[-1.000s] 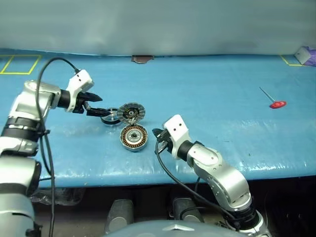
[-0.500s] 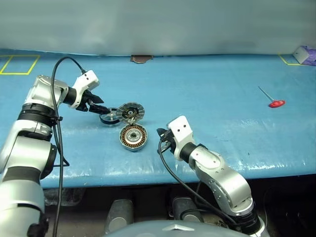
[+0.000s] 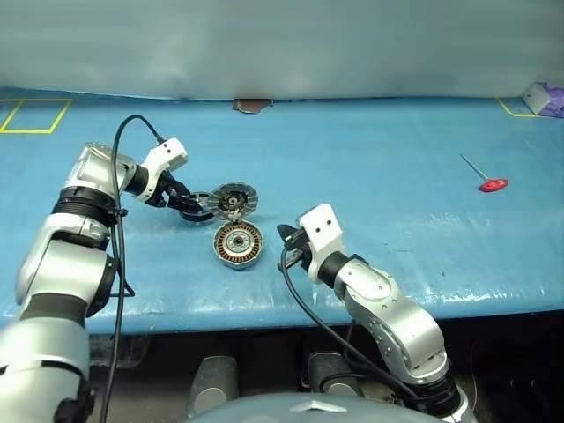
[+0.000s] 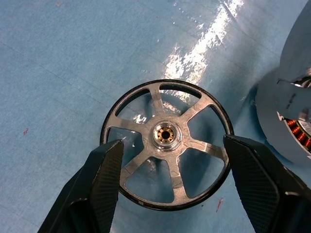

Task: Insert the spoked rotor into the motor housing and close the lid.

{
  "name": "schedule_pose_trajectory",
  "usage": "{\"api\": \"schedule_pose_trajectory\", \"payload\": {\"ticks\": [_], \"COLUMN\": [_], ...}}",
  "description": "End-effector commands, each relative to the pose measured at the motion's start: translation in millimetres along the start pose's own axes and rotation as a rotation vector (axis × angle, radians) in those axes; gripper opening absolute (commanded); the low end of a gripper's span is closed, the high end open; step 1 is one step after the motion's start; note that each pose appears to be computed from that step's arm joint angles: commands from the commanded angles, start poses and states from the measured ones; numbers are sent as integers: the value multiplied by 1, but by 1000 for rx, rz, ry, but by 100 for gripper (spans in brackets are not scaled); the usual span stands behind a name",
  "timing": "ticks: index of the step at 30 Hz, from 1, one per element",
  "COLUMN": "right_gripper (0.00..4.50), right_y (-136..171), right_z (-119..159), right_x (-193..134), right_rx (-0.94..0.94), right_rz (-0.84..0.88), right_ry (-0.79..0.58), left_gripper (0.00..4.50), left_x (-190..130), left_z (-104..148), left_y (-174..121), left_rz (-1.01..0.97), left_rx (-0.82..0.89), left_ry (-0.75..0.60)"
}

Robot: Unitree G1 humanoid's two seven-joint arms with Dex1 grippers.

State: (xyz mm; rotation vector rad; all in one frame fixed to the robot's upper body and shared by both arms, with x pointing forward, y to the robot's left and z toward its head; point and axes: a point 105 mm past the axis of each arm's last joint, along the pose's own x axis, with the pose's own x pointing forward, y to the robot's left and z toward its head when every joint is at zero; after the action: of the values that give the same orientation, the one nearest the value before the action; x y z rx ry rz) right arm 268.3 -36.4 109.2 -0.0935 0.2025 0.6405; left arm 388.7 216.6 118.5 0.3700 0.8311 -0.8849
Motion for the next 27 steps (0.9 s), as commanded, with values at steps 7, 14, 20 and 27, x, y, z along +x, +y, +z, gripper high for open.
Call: {"api": "schedule_pose_trajectory", "payload": {"ticks": [7,14,20,27], "right_gripper": [0,0,0,0], "right_y": [-2,-3,-4,-5], "right_z": [9,9,9,8], "right_x": [-1,-1,-1,-1], "right_rx": [-8,-6,-5,-4], "right_rz": [-16,-23,-26,-32], "right_ry": [-46,-50,-50,-49], "left_gripper": [357,357,357,300], "left_x": [0,6,12,17], "left_z": [14,6,0,2], "left_y": [5,5,5,2], "left_rz": [43,39,43,29], "left_rx": [19,32,25,35], "left_ry": [-15,45,70,62]}}
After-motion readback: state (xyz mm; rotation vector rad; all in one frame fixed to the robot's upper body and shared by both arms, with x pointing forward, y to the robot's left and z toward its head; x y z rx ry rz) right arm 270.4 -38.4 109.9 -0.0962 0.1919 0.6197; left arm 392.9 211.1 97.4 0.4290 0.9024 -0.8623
